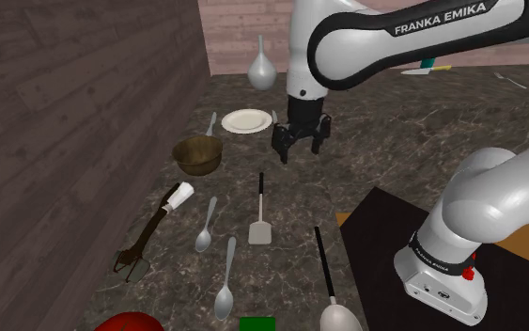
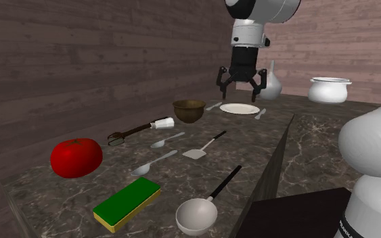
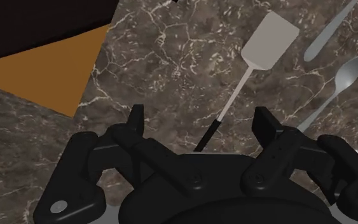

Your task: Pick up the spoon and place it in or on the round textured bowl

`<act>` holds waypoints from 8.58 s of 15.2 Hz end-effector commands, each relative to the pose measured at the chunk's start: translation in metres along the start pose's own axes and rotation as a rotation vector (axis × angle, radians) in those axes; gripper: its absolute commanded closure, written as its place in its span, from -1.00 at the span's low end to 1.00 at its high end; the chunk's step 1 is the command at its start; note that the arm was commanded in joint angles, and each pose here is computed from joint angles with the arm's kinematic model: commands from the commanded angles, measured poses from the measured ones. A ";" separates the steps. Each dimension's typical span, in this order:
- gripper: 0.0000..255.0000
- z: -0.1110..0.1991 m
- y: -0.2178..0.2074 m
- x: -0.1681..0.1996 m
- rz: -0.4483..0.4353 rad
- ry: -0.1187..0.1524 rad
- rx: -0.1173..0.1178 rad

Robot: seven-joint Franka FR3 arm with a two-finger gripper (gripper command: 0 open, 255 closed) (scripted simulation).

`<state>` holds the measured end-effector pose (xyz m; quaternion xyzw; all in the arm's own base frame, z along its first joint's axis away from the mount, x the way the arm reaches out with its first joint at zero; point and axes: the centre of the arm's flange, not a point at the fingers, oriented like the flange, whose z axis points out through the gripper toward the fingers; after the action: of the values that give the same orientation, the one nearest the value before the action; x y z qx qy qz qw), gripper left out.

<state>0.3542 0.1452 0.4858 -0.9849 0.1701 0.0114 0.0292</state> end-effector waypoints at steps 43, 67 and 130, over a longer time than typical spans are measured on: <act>1.00 0.192 -0.216 0.093 0.445 -0.063 0.135; 1.00 0.087 -0.222 0.090 0.445 -0.062 0.135; -1.00 0.054 -0.170 0.334 0.445 -0.062 0.135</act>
<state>0.7268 0.2001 0.4198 -0.9181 0.3825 0.0363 0.0973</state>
